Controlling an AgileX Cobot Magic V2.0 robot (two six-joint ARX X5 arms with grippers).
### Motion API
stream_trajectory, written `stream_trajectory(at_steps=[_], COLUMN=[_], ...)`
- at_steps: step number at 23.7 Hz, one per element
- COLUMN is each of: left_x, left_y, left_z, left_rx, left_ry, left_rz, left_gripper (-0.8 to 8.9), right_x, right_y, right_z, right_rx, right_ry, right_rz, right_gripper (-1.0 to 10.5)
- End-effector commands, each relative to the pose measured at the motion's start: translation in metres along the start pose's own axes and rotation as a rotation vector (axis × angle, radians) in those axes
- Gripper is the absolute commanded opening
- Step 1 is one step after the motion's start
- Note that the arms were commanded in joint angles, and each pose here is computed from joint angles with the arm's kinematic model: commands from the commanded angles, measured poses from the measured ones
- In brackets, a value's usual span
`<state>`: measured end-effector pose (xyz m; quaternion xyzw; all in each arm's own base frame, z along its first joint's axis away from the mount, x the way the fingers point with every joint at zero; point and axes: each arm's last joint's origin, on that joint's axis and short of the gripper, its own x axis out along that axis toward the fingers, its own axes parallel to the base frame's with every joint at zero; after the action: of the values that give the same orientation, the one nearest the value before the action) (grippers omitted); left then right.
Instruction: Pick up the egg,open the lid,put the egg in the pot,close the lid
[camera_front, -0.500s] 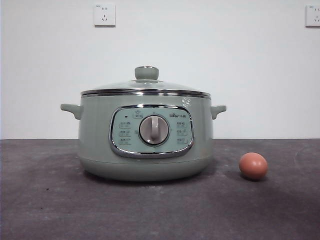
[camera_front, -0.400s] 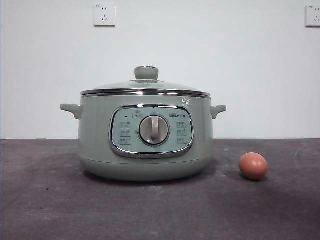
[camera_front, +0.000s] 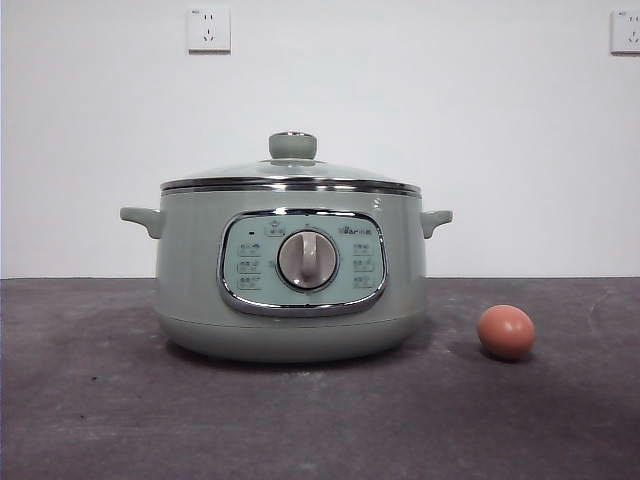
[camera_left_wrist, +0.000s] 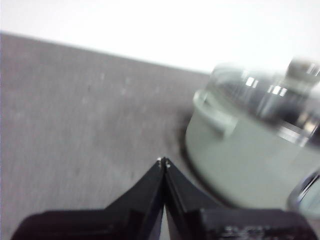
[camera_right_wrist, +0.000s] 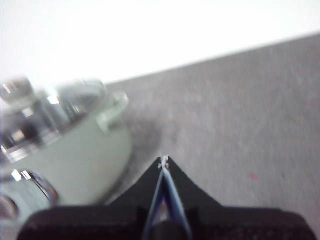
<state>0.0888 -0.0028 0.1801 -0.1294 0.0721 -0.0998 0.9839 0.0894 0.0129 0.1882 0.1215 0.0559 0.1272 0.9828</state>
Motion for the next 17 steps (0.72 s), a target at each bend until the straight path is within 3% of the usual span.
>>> stream_trajectory(at_steps=[1,7,11,17], left_x=[-0.005,-0.015,-0.019,-0.023], left_y=[-0.006,-0.019,-0.028,-0.041], left_z=[0.015,0.049,0.072,0.101], left_rx=[-0.019,-0.012,0.032,0.111], left_ry=[-0.028,0.012,0.091,0.235], left_rz=[-0.022,-0.095,-0.164,-0.312], left_gripper=[-0.06,-0.06,-0.06,-0.06], right_x=[-0.002,-0.001,0.001,0.004], right_y=[0.005,0.015,0.024,0.037], right_z=[0.017,0.056,0.081,0.115], right_rx=[0.026,0.010,-0.091,-0.149], right_ry=[-0.023,0.082,0.240,0.452], right_rz=[0.011,0.007,0.087,0.262], right_gripper=[-0.1,-0.1,-0.1,-0.1])
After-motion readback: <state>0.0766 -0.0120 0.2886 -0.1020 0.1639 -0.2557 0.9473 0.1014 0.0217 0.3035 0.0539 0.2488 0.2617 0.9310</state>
